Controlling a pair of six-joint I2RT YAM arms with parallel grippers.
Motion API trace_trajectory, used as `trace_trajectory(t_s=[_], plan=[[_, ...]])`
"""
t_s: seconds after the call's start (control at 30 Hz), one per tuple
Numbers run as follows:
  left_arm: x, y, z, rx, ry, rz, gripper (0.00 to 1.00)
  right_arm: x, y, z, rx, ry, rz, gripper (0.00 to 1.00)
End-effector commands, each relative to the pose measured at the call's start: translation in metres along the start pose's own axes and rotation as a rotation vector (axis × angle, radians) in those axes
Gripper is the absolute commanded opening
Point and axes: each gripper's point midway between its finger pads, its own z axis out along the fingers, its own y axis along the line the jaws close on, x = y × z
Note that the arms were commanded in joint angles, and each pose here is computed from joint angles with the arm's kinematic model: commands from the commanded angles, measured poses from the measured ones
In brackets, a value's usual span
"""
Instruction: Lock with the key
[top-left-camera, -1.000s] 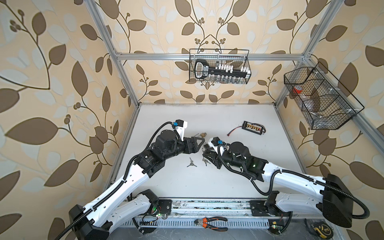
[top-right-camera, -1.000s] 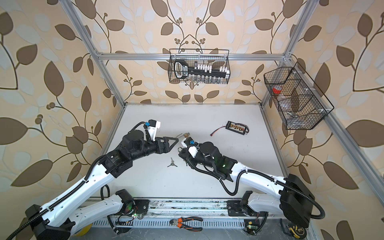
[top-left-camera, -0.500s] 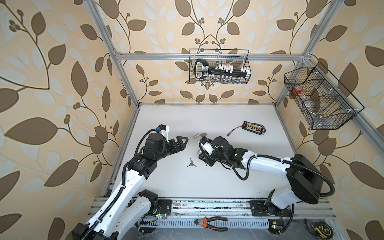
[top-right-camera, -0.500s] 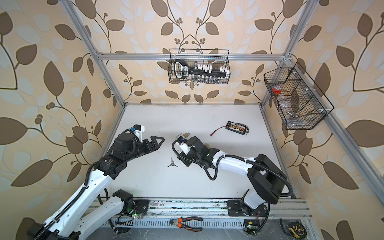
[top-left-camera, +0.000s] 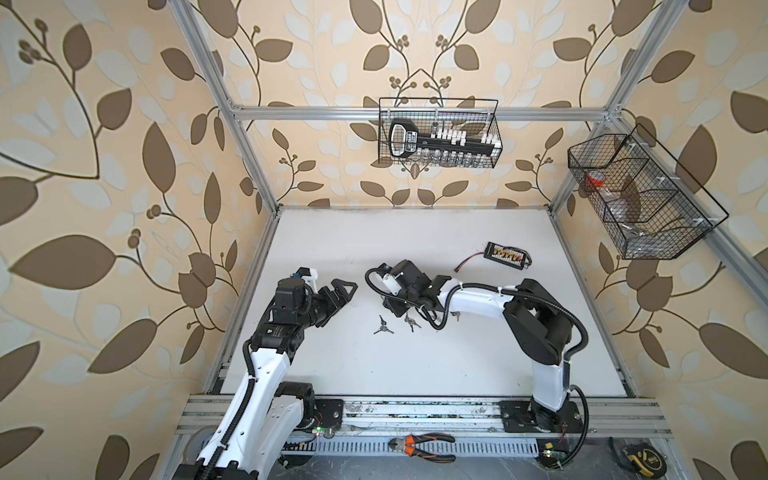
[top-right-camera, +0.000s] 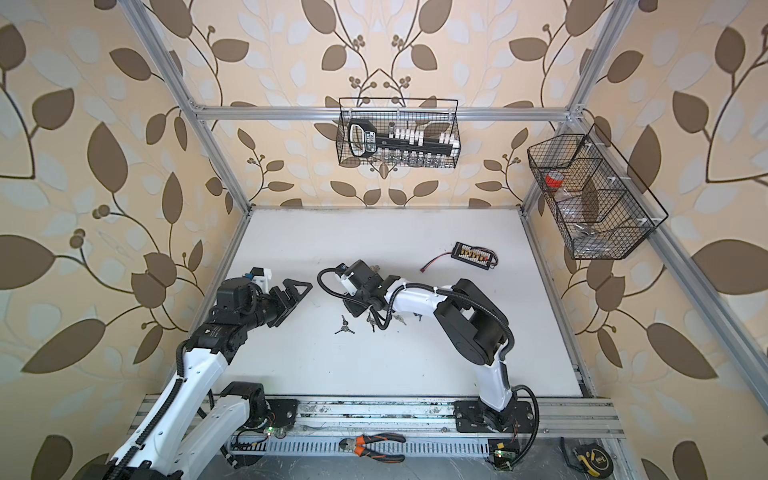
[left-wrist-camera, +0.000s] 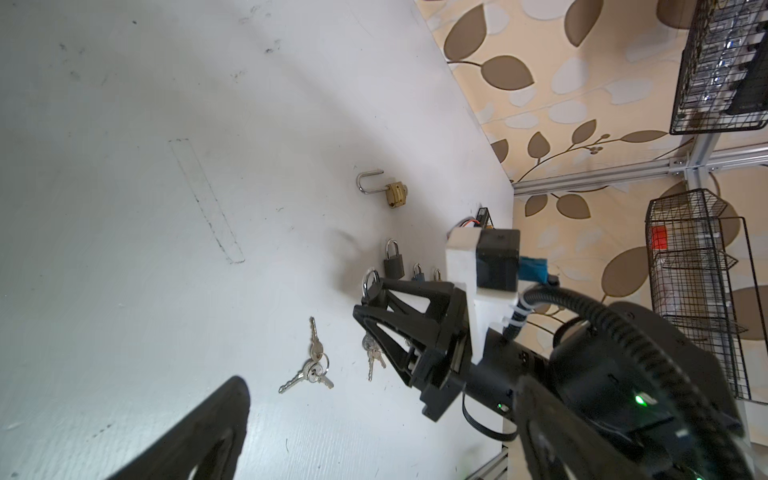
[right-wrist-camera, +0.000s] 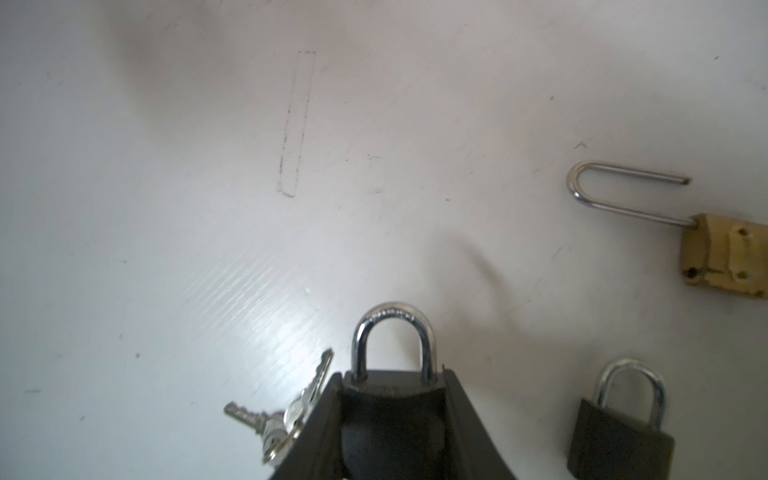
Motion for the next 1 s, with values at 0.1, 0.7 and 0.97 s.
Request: trace_trajectory(t_s=[0.1,0.7,0.97], plan=[[-0.002,-0.016,-0.006,0.067,0.011,0.005,0.98,-0.011,-0.013,0.021,0.063,0.048,-0.031,0.00],[-0.001,-0.017,-0.009,0.070,0.014,0.003,0.98,-0.009,-0.018,0.044,0.064,0.095,-0.028,0.31],[0.000,-0.016,-0.010,0.066,0.016,0.009,0.99,-0.007,-0.017,0.041,0.053,0.098,-0.025,0.62]])
